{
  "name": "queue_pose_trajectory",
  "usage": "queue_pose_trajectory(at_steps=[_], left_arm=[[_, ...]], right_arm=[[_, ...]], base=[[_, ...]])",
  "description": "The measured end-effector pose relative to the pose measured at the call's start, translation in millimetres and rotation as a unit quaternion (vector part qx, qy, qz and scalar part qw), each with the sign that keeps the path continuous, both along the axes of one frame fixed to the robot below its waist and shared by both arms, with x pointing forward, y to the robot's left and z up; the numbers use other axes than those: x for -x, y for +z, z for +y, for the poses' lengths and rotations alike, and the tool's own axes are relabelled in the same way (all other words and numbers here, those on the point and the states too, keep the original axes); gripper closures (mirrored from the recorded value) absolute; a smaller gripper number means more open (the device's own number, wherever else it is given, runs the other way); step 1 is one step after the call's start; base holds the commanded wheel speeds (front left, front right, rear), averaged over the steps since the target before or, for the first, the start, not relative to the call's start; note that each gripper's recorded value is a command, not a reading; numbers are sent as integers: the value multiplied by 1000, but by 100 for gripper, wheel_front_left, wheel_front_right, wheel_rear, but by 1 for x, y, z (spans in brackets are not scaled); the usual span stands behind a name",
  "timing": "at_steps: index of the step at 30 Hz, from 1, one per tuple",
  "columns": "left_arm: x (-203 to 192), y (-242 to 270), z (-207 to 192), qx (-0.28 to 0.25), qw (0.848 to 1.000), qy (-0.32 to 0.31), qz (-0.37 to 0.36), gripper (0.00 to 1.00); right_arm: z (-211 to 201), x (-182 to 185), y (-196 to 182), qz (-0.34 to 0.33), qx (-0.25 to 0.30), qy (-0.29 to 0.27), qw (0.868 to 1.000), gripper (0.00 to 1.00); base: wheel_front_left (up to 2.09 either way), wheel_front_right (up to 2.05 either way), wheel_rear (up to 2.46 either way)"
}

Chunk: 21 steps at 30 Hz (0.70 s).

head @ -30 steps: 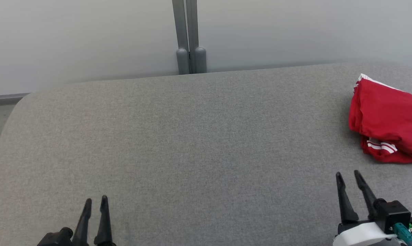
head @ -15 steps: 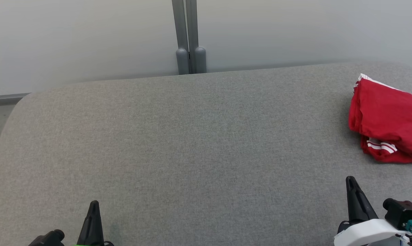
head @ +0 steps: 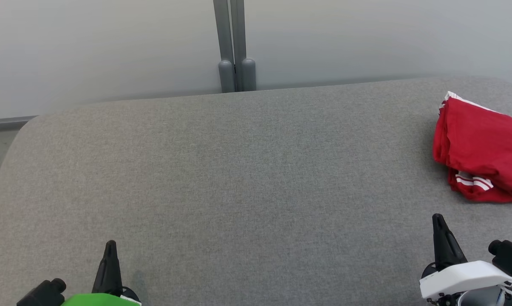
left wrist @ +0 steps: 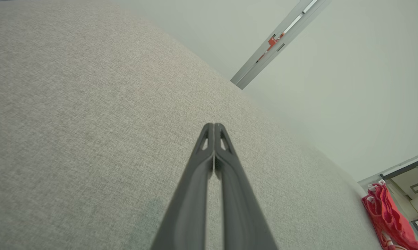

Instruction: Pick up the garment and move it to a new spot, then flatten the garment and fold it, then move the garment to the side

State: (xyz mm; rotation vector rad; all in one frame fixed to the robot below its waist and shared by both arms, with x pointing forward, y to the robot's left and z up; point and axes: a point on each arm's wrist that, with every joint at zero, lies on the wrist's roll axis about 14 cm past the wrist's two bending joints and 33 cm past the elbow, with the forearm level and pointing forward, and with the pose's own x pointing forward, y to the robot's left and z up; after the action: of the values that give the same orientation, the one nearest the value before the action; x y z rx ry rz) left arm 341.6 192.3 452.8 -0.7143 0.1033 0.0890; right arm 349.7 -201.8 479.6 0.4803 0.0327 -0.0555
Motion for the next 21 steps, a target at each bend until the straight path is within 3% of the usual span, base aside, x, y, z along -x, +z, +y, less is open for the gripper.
queue_pose_trajectory(at_steps=[21], left_arm=[[-13, 9, 4, 123, 992, 17, -7, 100]], right_arm=[[-3, -12, 3, 0, -159, -14, 987, 100]], base=[[0, 0, 0]])
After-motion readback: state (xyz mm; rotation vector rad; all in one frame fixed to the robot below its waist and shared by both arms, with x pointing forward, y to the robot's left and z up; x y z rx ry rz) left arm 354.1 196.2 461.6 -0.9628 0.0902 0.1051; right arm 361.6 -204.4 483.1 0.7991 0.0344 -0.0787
